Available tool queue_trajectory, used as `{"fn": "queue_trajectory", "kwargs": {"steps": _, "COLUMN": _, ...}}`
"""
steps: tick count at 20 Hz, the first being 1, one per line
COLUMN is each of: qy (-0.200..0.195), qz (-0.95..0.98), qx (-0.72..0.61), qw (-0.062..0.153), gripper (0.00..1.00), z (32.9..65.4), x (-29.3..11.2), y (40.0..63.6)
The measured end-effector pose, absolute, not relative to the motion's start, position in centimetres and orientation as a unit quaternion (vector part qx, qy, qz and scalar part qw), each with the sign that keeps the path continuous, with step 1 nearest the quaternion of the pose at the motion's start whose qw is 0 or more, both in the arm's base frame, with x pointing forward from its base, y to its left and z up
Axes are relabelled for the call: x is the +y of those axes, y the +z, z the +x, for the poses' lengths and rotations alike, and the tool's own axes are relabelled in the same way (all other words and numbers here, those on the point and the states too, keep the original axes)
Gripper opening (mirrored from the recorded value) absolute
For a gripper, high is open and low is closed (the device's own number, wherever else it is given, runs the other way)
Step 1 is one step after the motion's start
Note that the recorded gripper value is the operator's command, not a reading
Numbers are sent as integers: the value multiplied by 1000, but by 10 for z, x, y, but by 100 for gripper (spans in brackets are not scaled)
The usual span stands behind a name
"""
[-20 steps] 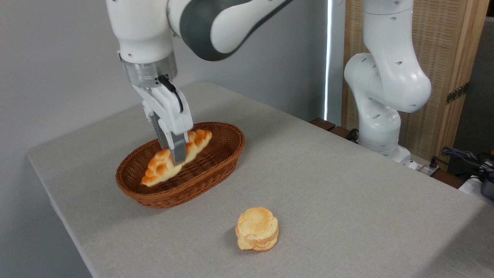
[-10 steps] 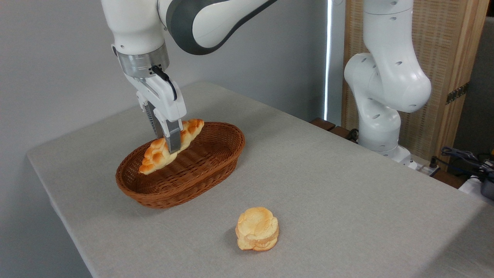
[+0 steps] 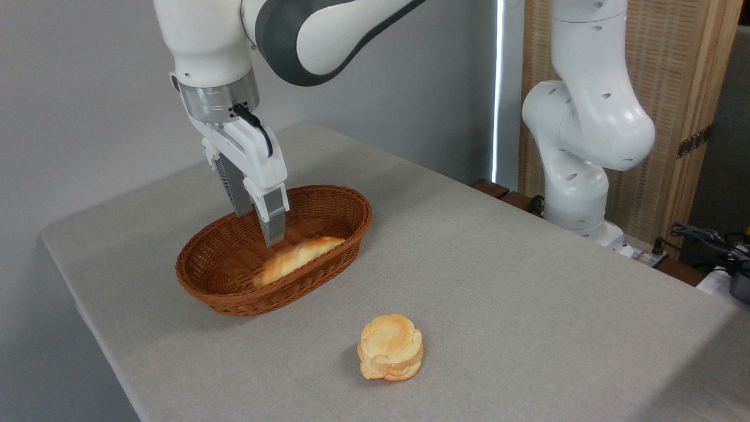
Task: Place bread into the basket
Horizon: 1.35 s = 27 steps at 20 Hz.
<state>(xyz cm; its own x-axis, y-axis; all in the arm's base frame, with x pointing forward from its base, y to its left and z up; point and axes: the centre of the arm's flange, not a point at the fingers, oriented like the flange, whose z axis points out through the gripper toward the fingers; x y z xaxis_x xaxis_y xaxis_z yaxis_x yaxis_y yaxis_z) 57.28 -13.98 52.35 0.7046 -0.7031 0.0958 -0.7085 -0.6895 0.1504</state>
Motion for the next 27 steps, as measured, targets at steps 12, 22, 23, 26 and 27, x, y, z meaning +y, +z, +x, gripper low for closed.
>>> {"fn": "queue_trajectory", "kwargs": {"steps": 12, "qy": 58, "qz": 937, "qx": -345, "qw": 26, "gripper": 100, "z": 584, "x": -21, "y": 576}}
{"fn": "queue_trajectory", "kwargs": {"steps": 22, "qy": 47, "qz": 935, "qx": -351, "qw": 27, "gripper": 100, "z": 589, "x": -30, "y": 563}}
{"fn": "queue_trajectory", "kwargs": {"steps": 23, "qy": 45, "qz": 934, "qx": -353, "qw": 27, "gripper": 100, "z": 589, "x": -32, "y": 561}}
{"fn": "queue_trajectory", "kwargs": {"steps": 26, "qy": 34, "qz": 928, "qx": -369, "qw": 31, "gripper": 100, "z": 593, "x": -53, "y": 548}}
{"fn": "queue_trajectory", "kwargs": {"steps": 27, "qy": 31, "qz": 926, "qx": -375, "qw": 32, "gripper": 100, "z": 594, "x": -61, "y": 544}}
